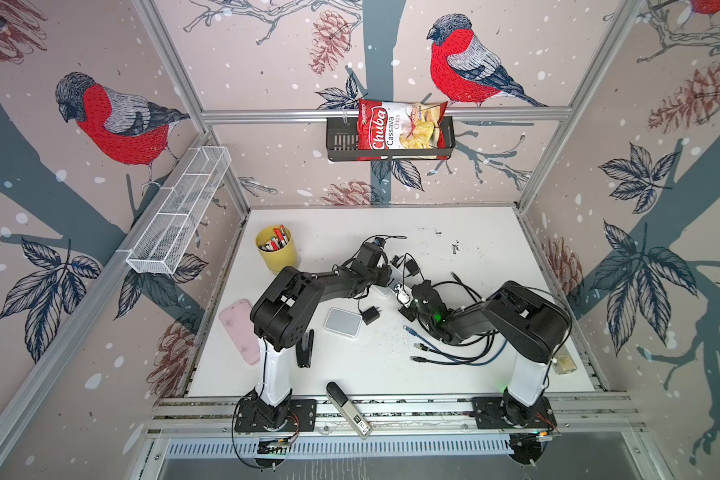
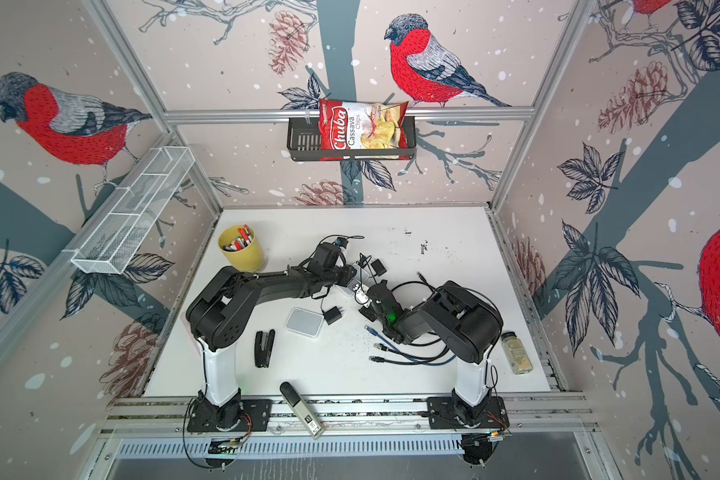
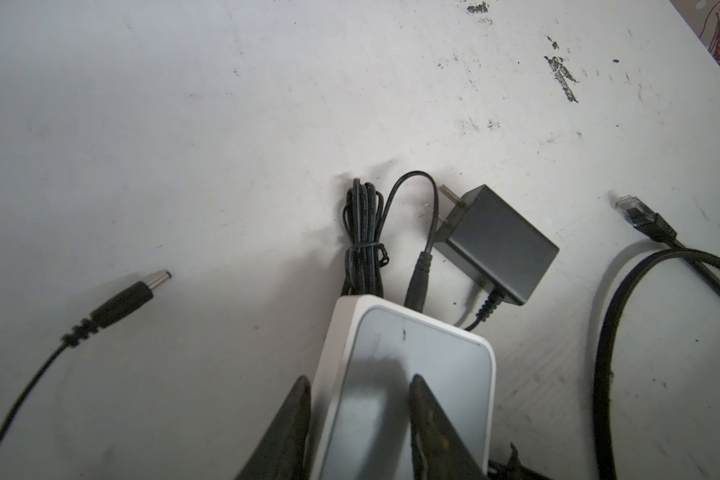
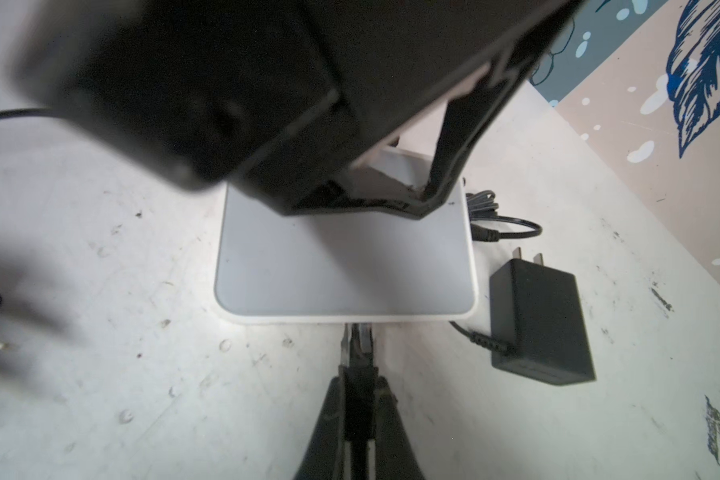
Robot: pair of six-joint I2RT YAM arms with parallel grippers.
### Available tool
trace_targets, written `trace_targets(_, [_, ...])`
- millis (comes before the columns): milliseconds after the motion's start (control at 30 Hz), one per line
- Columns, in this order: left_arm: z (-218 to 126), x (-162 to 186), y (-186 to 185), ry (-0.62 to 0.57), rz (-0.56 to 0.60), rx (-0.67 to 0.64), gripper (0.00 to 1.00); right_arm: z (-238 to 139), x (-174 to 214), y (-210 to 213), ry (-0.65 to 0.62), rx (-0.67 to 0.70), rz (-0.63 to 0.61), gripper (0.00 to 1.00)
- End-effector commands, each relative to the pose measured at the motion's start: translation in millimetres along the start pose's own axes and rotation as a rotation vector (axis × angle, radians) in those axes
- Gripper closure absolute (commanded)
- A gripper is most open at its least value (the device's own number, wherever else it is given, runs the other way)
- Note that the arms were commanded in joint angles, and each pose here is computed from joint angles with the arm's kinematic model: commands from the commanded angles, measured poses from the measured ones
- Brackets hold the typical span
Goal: Insert the plug into the switch port
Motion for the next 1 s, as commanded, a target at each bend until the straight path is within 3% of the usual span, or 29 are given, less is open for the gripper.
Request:
trace_targets(0, [3.7, 35.7, -5.8, 0.199, 0.000, 0.076, 0.62, -5.5, -26.1, -7.1, -0.206, 0.012, 0.024, 1.00])
trace_targets(500, [1.2, 52.2, -15.7, 0.279, 0.068, 0.267, 0.62, -32.1, -16.5, -12.8, -0.297, 0.070, 0.088, 1.00])
trace_targets(967, [2.4, 67.4, -21.2, 0.343, 0.079, 0.340, 0.64, -29.1, -15.0, -8.5, -0.306, 0.117, 0.098, 1.00])
Point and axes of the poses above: each gripper's point midway between its finger pads, its own z axis out along the fingers, its own y axis along the line the jaws close on, x = y × z, the point moved 9 cm from there along -z, back along the fingers, and after that the axes turned 6 degrees about -z, right-handed, at the moved point
